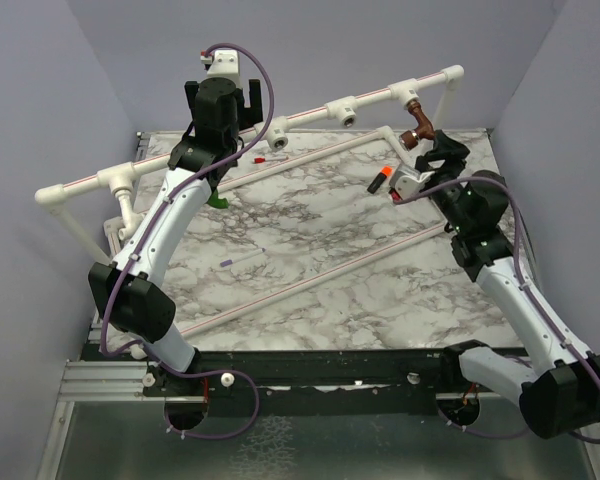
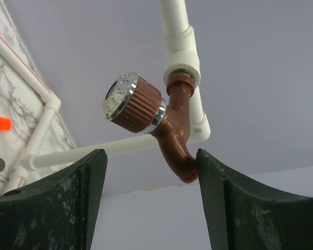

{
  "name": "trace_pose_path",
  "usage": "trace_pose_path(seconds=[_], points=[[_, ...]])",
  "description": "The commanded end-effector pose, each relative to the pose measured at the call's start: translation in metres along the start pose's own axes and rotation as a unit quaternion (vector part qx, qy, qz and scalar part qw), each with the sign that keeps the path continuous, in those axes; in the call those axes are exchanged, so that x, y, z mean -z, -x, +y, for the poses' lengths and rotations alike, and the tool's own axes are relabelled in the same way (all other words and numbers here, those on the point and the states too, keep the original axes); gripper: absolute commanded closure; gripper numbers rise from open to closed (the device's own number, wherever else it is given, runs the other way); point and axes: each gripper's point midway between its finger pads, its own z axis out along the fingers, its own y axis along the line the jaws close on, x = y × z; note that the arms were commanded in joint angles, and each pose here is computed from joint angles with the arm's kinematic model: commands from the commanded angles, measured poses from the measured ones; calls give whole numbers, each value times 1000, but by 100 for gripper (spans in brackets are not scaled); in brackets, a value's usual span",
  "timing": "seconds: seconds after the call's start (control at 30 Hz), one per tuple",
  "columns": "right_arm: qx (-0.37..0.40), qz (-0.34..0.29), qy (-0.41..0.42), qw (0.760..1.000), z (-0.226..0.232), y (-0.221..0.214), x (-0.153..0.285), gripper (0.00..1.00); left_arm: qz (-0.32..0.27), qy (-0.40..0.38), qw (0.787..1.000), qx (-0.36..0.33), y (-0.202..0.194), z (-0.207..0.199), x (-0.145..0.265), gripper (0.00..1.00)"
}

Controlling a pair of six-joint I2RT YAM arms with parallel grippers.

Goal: Install the water faucets

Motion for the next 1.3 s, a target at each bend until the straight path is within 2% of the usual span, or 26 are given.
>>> trace_pose_path(seconds=[0.0, 0.17, 0.37, 0.57, 0.8, 1.03, 1.27], points=[[130, 9, -34, 991, -11, -1, -6, 27, 52, -18, 998, -26, -34, -11, 2, 5], [202, 15, -61, 977, -14, 3, -15, 27, 54, -18, 998, -27, -36, -10, 2, 5], [248, 25, -72, 966, -13, 4, -31, 27, 52, -13, 998, -30, -34, -8, 3, 4], [252, 26, -76, 964, -14, 5, -38, 29, 51, -12, 998, -31, -34, -7, 3, 4], [225, 30, -90, 970, -18, 3, -39, 36, 51, -11, 998, -32, -34, -6, 4, 4], [166, 24, -101, 981, -22, 4, -35, 58, 52, -12, 998, -32, -35, -8, 4, 4], [95, 4, -101, 990, -21, 9, -33, 88, 48, -10, 998, -32, -31, -6, 6, 4]])
